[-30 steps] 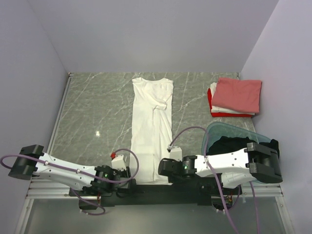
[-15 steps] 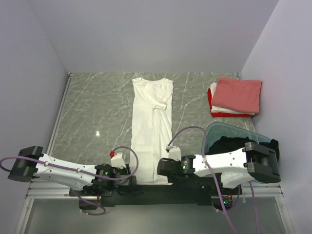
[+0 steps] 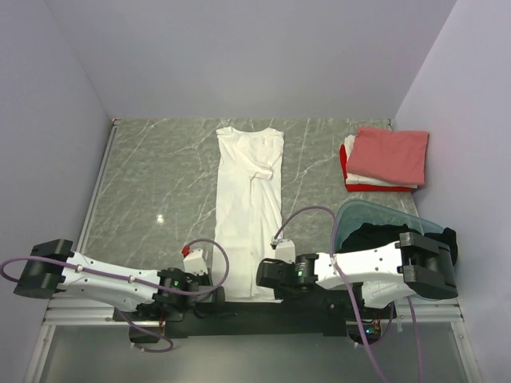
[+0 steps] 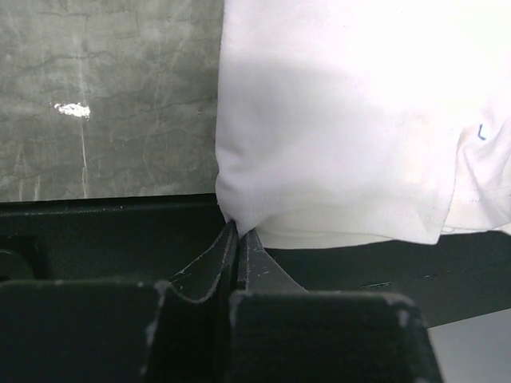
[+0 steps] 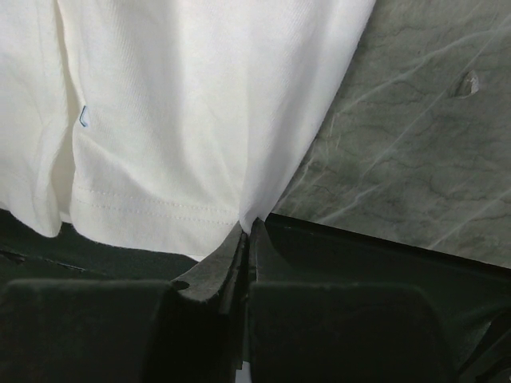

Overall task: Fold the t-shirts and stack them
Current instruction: Fold the tshirt

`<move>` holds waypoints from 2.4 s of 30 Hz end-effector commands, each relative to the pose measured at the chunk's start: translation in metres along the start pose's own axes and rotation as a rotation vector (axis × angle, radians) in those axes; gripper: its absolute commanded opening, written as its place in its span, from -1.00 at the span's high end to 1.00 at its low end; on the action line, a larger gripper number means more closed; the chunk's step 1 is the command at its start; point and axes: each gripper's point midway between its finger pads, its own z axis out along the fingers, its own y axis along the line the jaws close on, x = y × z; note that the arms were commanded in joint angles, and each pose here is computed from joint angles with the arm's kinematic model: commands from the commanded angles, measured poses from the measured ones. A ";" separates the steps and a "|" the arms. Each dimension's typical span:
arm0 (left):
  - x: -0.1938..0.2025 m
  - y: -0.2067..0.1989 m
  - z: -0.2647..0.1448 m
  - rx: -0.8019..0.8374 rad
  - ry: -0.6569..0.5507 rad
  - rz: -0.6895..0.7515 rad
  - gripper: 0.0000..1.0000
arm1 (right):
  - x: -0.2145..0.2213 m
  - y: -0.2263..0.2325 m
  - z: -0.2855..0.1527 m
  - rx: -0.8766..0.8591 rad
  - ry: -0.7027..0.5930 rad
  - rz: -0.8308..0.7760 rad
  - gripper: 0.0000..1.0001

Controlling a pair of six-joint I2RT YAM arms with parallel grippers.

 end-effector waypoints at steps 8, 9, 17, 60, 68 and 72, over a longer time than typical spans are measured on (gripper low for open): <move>0.012 -0.005 -0.011 0.015 0.061 0.184 0.99 | 0.015 -0.016 -0.003 0.035 0.025 -0.007 1.00; 0.014 -0.005 -0.013 0.014 0.065 0.196 0.99 | 0.017 -0.015 -0.003 0.035 0.026 -0.007 1.00; 0.034 -0.010 -0.030 0.018 0.099 0.245 0.99 | 0.035 -0.012 -0.011 0.061 0.051 -0.041 1.00; -0.253 -0.084 0.022 0.114 -0.452 0.028 0.99 | -0.261 -0.016 0.010 0.085 -0.271 0.000 1.00; -0.293 -0.093 0.042 0.123 -0.460 0.049 0.99 | -0.300 -0.038 0.030 0.117 -0.248 0.040 1.00; -0.311 -0.087 0.055 0.107 -0.460 0.044 0.99 | -0.317 -0.043 0.034 0.124 -0.246 0.045 1.00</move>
